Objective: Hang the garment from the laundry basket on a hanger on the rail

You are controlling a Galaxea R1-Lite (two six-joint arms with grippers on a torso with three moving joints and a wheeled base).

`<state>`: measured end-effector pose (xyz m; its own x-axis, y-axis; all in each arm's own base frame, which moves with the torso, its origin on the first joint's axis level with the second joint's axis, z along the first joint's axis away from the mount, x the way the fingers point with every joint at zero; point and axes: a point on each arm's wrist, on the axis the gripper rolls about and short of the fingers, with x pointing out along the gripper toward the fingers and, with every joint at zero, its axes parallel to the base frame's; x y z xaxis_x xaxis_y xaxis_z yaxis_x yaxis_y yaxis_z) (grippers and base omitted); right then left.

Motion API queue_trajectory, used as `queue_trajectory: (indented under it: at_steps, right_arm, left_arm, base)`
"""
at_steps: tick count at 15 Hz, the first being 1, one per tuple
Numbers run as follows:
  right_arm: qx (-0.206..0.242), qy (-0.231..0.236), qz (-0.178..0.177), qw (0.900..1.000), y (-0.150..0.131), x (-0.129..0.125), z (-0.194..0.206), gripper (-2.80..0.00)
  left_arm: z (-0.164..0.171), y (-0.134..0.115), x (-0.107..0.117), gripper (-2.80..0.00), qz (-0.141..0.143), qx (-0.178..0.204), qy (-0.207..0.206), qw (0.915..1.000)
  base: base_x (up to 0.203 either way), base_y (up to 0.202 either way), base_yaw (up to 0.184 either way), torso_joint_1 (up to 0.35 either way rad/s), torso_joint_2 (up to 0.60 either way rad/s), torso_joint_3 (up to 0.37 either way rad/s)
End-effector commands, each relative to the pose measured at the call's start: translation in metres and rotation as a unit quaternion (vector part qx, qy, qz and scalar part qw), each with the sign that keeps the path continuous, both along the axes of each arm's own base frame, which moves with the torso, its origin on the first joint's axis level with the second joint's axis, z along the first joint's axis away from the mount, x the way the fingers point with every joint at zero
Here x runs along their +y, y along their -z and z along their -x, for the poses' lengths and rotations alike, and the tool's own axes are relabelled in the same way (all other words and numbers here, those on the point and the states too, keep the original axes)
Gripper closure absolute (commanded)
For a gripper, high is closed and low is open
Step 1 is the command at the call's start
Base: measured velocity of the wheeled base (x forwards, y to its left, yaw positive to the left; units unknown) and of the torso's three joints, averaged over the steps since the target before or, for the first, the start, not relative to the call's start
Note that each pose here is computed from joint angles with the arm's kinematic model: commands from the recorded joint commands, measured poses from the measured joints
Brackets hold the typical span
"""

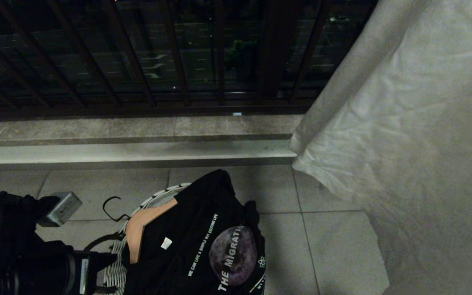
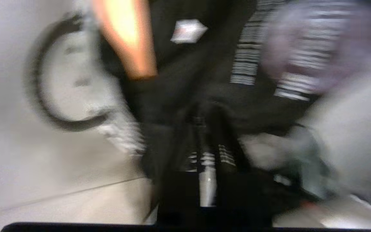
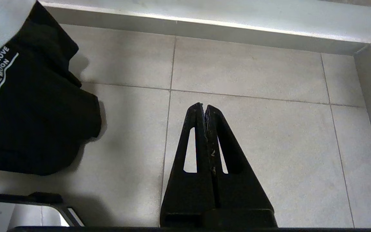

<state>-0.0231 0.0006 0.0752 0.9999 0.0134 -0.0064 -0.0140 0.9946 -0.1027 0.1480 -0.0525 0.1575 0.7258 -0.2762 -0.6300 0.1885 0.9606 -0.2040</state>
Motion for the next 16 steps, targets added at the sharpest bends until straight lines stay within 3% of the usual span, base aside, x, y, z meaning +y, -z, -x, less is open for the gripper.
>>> queue_trajectory:
  at_steps: [1,3,10,12,16]
  right_arm:
    - [0.001,0.0,0.0,1.0,0.0,0.0,0.0,0.0]
    - [0.001,0.0,0.0,1.0,0.0,0.0,0.0,0.0]
    - [0.001,0.0,0.0,1.0,0.0,0.0,0.0,0.0]
    - [0.001,0.0,0.0,1.0,0.0,0.0,0.0,0.0]
    - [0.001,0.0,-0.002,1.0,0.0,0.0,0.0,0.0]
  left_arm:
    - [-0.016,0.024,-0.004,-2.8,-0.055,0.038,-0.03,0.9973]
    - [-0.023,0.032,-0.006,-2.8,-0.068,0.047,-0.032,0.9961]
    - [-0.077,0.081,-0.021,-2.8,-0.044,0.025,-0.023,0.9984]
    - [-0.08,0.096,-0.016,-2.8,-0.064,0.019,-0.013,0.9977]
    - [-0.089,0.101,-0.004,-2.8,-0.081,0.01,-0.026,0.9964]
  base:
    - [0.0,0.0,0.0,0.0,0.0,0.0]
    - [0.0,0.0,0.0,0.0,0.0,0.0]
    - [0.0,0.0,0.0,0.0,0.0,0.0]
    - [0.0,0.0,0.0,0.0,0.0,0.0]
    - [0.0,0.0,0.0,0.0,0.0,0.0]
